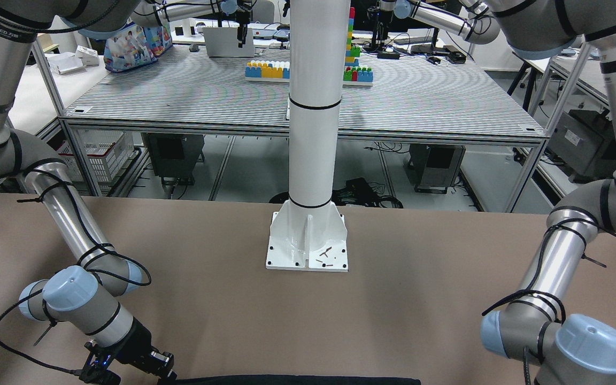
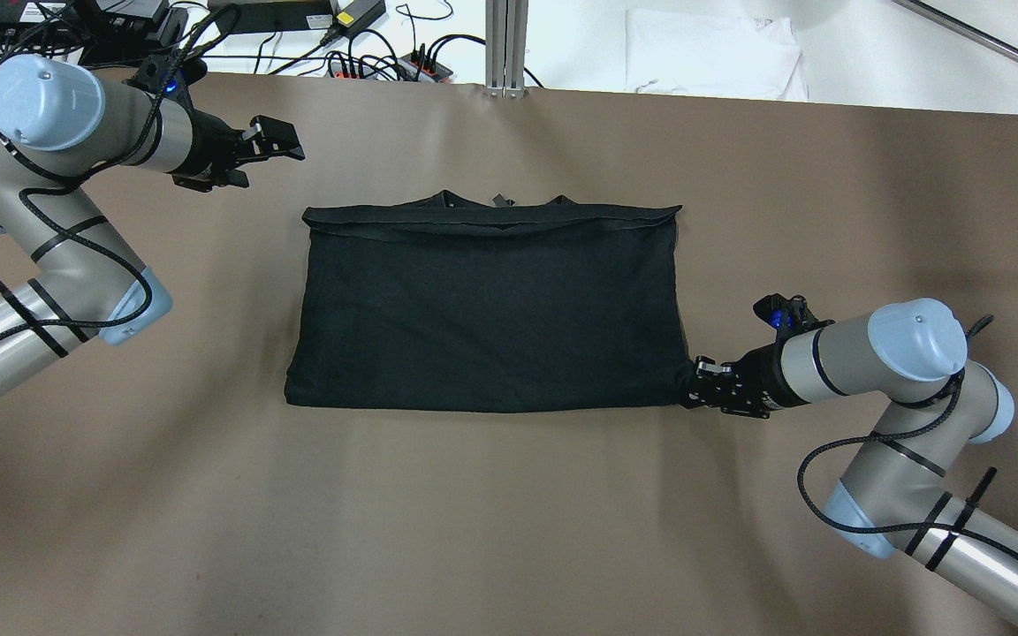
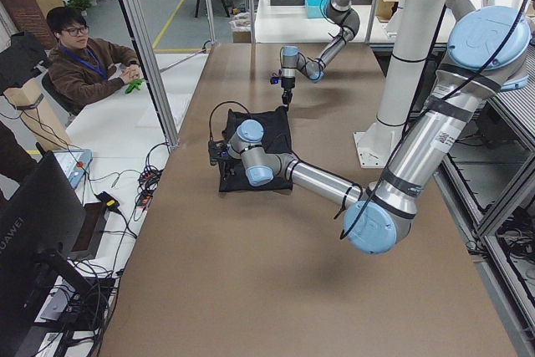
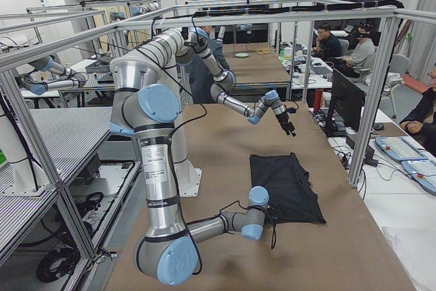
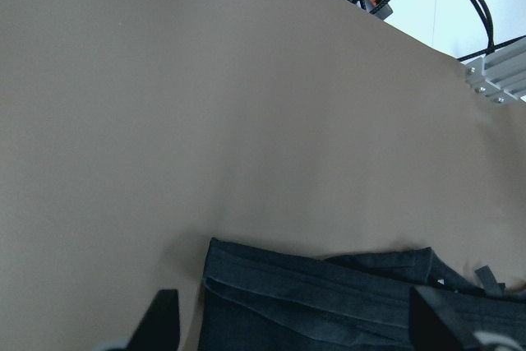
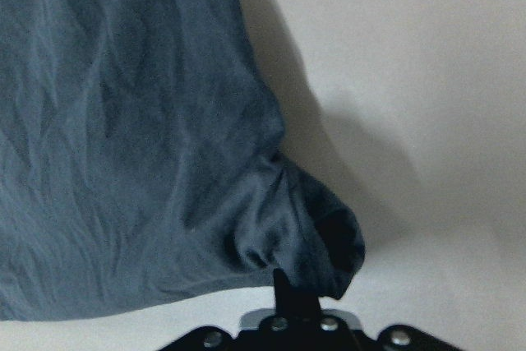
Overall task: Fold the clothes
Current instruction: 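Drag the grasped corner toward the robot with the right gripper, rotating the shirt, then grasp the shirt corner nearest the left gripper while the right gripper releases and withdraws, then pull the grasped corner away from the robot with the left gripper, straightening the shirt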
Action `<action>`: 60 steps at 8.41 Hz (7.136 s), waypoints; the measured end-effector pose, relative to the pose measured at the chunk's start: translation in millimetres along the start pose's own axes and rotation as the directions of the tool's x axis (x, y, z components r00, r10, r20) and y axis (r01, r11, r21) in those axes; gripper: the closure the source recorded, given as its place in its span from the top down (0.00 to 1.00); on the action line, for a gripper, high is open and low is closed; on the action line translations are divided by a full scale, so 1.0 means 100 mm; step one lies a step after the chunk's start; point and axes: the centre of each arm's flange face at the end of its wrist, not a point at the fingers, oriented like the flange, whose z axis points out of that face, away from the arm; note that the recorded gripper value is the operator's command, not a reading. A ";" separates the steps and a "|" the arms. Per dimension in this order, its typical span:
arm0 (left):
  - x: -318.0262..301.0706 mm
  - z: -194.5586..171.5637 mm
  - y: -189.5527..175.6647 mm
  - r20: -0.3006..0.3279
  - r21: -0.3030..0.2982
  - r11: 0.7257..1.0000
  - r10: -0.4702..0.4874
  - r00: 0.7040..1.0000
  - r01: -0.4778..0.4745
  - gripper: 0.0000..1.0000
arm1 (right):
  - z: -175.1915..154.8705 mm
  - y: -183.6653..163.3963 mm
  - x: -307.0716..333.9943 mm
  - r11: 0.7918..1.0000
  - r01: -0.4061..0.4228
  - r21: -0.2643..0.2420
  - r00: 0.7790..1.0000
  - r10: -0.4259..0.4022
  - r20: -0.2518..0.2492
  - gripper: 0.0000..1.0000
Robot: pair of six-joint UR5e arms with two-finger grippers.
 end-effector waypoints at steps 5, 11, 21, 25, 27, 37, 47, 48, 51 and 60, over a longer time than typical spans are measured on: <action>-0.01 -0.01 0.00 -0.003 0.007 1.000 0.002 1.000 -0.002 1.00 | -0.28 1.04 -0.32 0.978 0.051 -0.202 0.996 -0.035 0.082 0.00; -0.03 0.00 -0.02 0.002 0.028 1.000 0.001 1.000 -0.001 1.00 | -0.18 2.54 -0.53 0.896 0.110 -0.430 0.990 -0.062 0.125 0.94; -0.46 -0.37 1.81 -0.065 -0.128 0.991 -0.044 0.997 0.035 1.00 | -0.87 0.71 -0.37 0.998 0.055 -0.035 0.989 -0.050 0.136 0.94; -0.79 -0.16 2.55 -0.072 -0.115 0.993 -0.011 0.997 0.003 1.00 | -0.92 0.57 -0.37 0.999 0.041 0.005 0.991 -0.041 0.127 0.94; -0.82 -0.04 2.63 -0.057 -0.110 0.994 -0.004 0.998 -0.002 1.00 | -0.92 0.56 -0.36 0.999 0.039 0.010 0.991 -0.040 0.126 0.94; -0.74 0.16 2.59 -0.046 -0.105 0.994 -0.006 0.999 0.001 0.00 | -0.90 0.59 -0.32 0.999 0.038 0.007 0.992 -0.038 0.120 0.94; 0.32 0.64 1.52 0.016 0.015 0.999 -0.033 0.999 0.033 0.00 | -0.88 0.58 -0.23 1.000 0.027 0.009 0.994 -0.028 0.105 0.94; 0.41 0.74 1.32 0.027 0.037 0.999 -0.033 0.999 0.032 0.00 | -0.88 0.58 -0.22 1.000 0.026 0.010 0.994 -0.027 0.103 0.94; 0.73 1.07 0.88 0.067 0.077 0.997 -0.023 0.997 0.017 0.00 | -0.89 0.58 -0.19 1.000 0.022 0.012 0.995 -0.023 0.101 0.94; 1.36 1.41 0.35 0.126 0.162 0.986 0.019 0.992 -0.039 1.00 | -0.91 0.54 -0.25 0.998 0.050 0.049 0.992 -0.055 0.111 0.94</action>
